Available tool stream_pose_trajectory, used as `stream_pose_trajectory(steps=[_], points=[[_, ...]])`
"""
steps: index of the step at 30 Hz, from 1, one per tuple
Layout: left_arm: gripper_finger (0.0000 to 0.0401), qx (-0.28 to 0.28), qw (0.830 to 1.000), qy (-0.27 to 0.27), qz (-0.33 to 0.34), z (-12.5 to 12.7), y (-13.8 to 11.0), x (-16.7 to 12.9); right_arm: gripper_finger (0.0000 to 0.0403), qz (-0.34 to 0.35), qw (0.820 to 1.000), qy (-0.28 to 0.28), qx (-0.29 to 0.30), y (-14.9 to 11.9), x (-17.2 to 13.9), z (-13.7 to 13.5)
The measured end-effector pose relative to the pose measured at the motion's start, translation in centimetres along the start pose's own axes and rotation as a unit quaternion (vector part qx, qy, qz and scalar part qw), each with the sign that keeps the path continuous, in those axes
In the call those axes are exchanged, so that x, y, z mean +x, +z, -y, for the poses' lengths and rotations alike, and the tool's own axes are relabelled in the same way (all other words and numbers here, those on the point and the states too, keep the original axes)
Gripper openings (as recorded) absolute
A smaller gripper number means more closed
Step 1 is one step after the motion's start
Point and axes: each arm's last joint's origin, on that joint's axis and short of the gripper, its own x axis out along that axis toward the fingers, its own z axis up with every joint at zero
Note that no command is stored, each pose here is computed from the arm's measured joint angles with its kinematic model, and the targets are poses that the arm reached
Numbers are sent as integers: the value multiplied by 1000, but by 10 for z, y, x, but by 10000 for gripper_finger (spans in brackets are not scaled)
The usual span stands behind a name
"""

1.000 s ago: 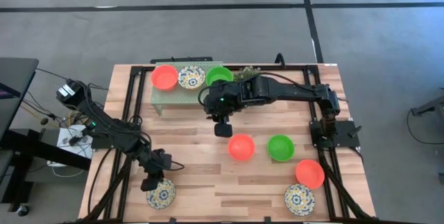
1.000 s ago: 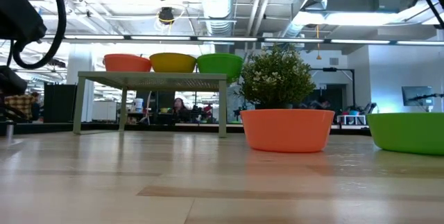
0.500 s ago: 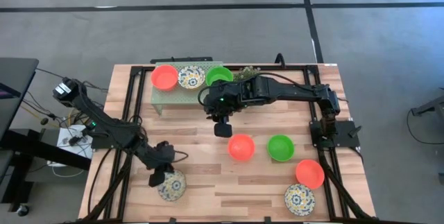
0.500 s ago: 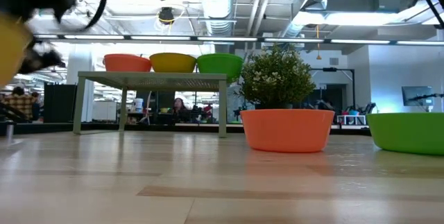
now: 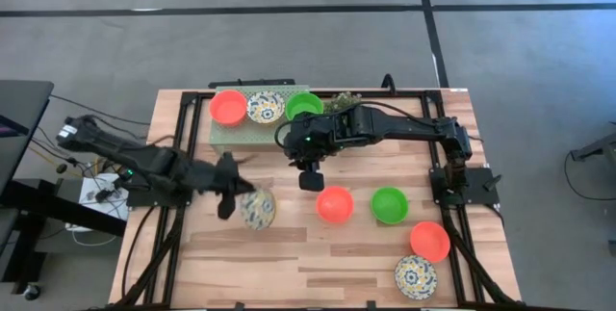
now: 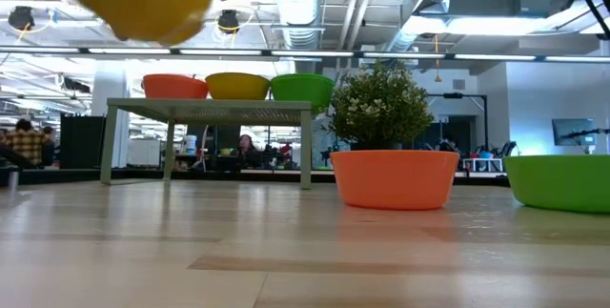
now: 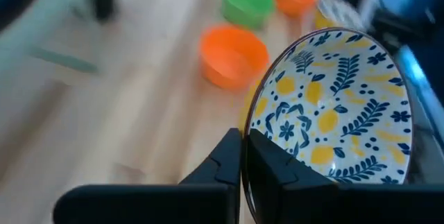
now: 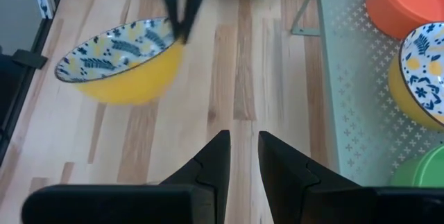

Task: Pick & Place Mini bowls
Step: Stack the white pattern bowl on top of the white pattern bowl on the shelf

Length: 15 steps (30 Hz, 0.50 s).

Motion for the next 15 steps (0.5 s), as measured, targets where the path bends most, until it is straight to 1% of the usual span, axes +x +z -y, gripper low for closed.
stream_pose_trajectory(steps=[5, 10, 15], points=[[13, 7, 997, 55, 55, -17, 29, -10, 70, -1, 1000, 0, 0, 0, 0, 0], [13, 5, 986, 140, 92, -41, 51, -17, 70, -9, 1000, 0, 0, -2, 0, 0], [13, -34, 968, 212, 126, -69, 71, -28, 70, -56, 998, 3, 0, -11, -1, -1]])
